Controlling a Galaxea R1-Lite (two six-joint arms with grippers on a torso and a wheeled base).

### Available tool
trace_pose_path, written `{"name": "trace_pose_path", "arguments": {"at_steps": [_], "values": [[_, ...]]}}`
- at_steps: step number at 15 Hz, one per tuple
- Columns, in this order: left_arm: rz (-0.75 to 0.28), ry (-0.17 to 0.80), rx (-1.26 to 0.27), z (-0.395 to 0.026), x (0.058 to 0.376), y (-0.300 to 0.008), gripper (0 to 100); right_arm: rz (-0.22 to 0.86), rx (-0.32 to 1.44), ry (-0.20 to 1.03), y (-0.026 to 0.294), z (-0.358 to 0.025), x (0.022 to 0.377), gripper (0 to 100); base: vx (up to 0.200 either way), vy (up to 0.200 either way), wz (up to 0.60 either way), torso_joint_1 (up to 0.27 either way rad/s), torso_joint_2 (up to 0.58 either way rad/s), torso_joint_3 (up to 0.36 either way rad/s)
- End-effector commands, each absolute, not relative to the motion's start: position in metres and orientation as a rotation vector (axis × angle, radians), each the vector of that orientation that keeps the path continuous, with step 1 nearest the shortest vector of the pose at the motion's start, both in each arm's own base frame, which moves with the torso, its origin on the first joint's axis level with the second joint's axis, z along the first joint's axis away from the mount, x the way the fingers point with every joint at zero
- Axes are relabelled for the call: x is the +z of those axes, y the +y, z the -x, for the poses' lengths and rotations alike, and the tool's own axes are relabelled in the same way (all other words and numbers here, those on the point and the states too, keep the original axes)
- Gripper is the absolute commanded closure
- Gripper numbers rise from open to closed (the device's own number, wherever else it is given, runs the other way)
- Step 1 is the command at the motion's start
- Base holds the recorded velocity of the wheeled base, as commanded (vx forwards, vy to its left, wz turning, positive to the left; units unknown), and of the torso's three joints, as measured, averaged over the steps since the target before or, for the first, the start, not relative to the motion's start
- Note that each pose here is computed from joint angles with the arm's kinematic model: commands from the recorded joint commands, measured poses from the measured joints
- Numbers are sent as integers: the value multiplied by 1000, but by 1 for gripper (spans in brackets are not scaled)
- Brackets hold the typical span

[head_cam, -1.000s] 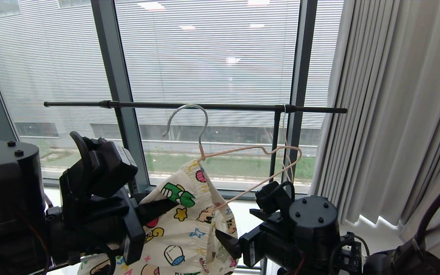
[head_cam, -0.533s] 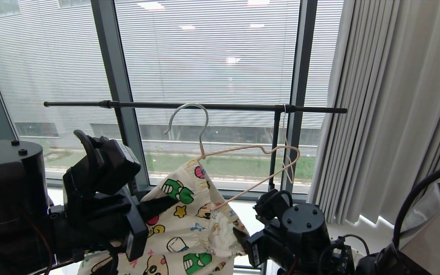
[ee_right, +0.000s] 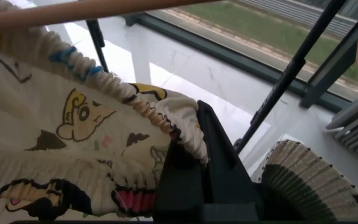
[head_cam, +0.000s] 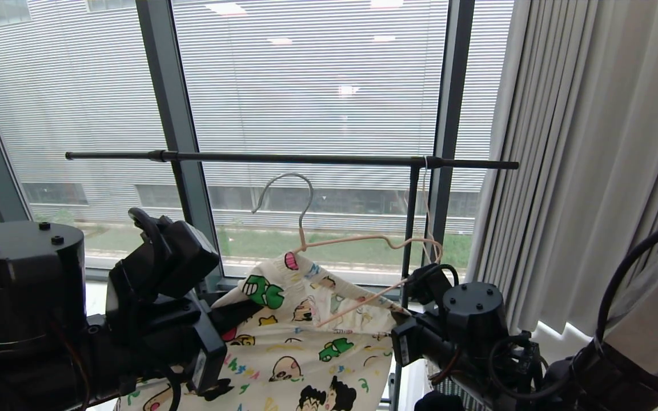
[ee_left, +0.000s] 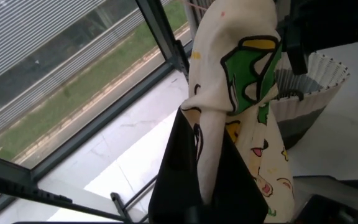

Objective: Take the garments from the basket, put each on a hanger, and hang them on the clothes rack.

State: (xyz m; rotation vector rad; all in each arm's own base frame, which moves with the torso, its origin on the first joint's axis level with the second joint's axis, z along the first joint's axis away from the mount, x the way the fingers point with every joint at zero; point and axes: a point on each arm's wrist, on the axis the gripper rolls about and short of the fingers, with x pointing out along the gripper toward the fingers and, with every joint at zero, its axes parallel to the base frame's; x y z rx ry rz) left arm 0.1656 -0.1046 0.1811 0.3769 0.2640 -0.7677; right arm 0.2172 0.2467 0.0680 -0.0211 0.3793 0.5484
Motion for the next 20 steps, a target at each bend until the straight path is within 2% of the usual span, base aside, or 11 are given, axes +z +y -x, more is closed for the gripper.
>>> {"name": "trace_pose_path", "arguments": {"at_steps": [1, 9, 15, 17, 18, 20], "values": [[-380, 278, -738, -168, 179, -102, 100, 21, 516, 363, 238, -225, 73, 100, 0, 0, 0, 0, 0, 0], [-382, 303, -687, -168, 173, -92, 100, 21, 406, 332, 208, -250, 81, 100, 0, 0, 0, 0, 0, 0], [-386, 333, -662, -169, 166, -85, 100, 42, 384, 317, 199, -256, 85, 100, 0, 0, 0, 0, 0, 0], [-415, 332, -670, -166, 164, -84, 100, 52, 385, 315, 198, -257, 85, 100, 0, 0, 0, 0, 0, 0], [-453, 343, -681, -165, 158, -84, 100, 53, 395, 302, 199, -256, 89, 100, 0, 0, 0, 0, 0, 0], [-461, 386, -687, -167, 149, -85, 100, 62, 445, 311, 196, -252, 98, 100, 0, 0, 0, 0, 0, 0]]}}
